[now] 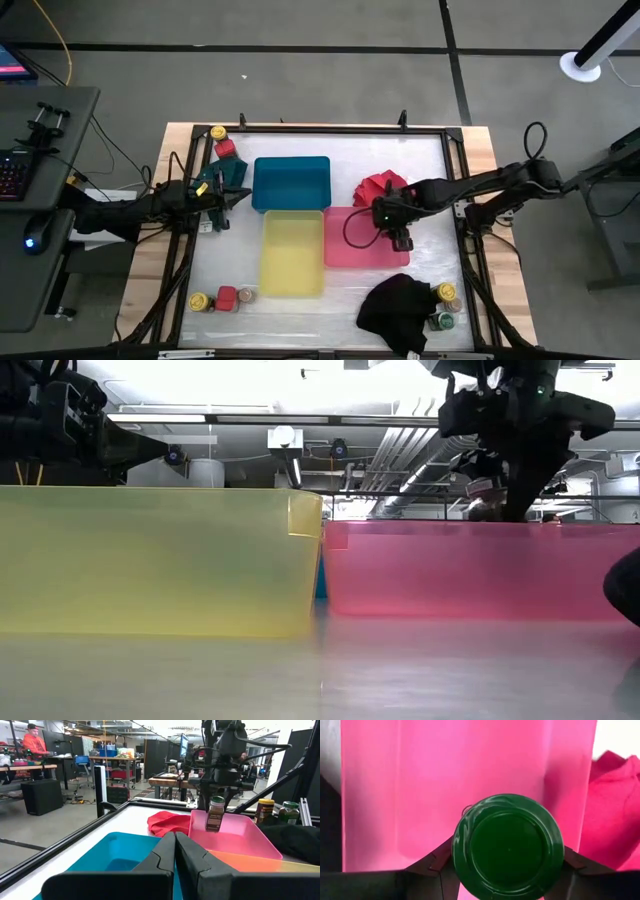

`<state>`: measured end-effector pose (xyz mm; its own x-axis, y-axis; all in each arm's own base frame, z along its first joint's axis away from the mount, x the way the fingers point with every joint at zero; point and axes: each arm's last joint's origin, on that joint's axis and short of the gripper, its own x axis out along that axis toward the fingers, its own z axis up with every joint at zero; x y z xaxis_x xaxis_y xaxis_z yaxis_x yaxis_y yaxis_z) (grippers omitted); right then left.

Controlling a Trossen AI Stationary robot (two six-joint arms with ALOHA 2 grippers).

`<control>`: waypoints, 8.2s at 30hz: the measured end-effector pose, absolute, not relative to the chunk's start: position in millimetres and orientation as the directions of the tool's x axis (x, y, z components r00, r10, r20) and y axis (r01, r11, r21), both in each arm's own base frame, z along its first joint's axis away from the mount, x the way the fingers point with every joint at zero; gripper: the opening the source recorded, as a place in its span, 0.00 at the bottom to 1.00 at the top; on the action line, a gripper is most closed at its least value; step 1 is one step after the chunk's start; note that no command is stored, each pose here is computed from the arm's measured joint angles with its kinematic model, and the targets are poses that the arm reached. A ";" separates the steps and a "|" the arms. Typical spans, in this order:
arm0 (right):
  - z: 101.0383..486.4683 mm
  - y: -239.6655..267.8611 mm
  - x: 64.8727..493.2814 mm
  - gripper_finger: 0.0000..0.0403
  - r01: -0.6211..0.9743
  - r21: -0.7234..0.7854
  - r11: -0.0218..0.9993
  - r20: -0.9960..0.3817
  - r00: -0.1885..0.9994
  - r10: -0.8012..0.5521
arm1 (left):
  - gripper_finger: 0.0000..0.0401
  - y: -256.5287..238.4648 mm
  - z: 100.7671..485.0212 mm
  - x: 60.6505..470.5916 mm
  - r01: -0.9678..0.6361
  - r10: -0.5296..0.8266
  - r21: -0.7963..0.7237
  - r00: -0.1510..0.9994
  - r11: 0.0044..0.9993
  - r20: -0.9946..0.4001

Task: Sort spices by type
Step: Put the green spice bottle into the pink bin, then put the yellow spice bottle into the blue bin

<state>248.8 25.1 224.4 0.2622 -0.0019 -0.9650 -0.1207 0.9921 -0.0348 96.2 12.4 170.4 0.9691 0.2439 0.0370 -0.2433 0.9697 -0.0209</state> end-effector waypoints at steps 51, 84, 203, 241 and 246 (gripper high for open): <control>218.3 23.5 237.9 0.53 0.014 -0.033 0.999 -0.990 0.134 -0.035 | 0.00 12.4 170.4 96.2 -0.243 0.244 -0.021 0.969 0.970 0.037; 215.1 22.9 241.5 0.53 -0.087 -0.078 0.993 -0.982 0.181 -0.061 | 0.00 12.5 170.3 96.2 -0.243 0.244 -0.021 0.969 0.970 0.037; 224.0 164.4 155.5 0.79 0.824 -0.044 0.565 -0.951 -0.207 0.228 | 0.00 12.4 170.4 96.2 -0.243 0.244 -0.021 0.969 0.970 0.037; 356.7 122.2 206.5 0.54 0.899 0.274 0.341 -0.960 0.279 0.035 | 0.00 12.4 170.2 96.2 -0.243 0.244 -0.021 0.969 0.970 0.037; 375.7 87.6 261.1 0.54 0.806 0.421 0.416 -0.877 0.479 -0.040 | 0.00 12.4 170.3 96.2 -0.243 0.244 -0.021 0.969 0.970 0.037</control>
<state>261.1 87.6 375.7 0.4786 -0.0403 -0.8771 0.8064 0.4155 0.4209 96.2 12.4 170.3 0.9691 0.2437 0.0369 -0.2431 0.9698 -0.0210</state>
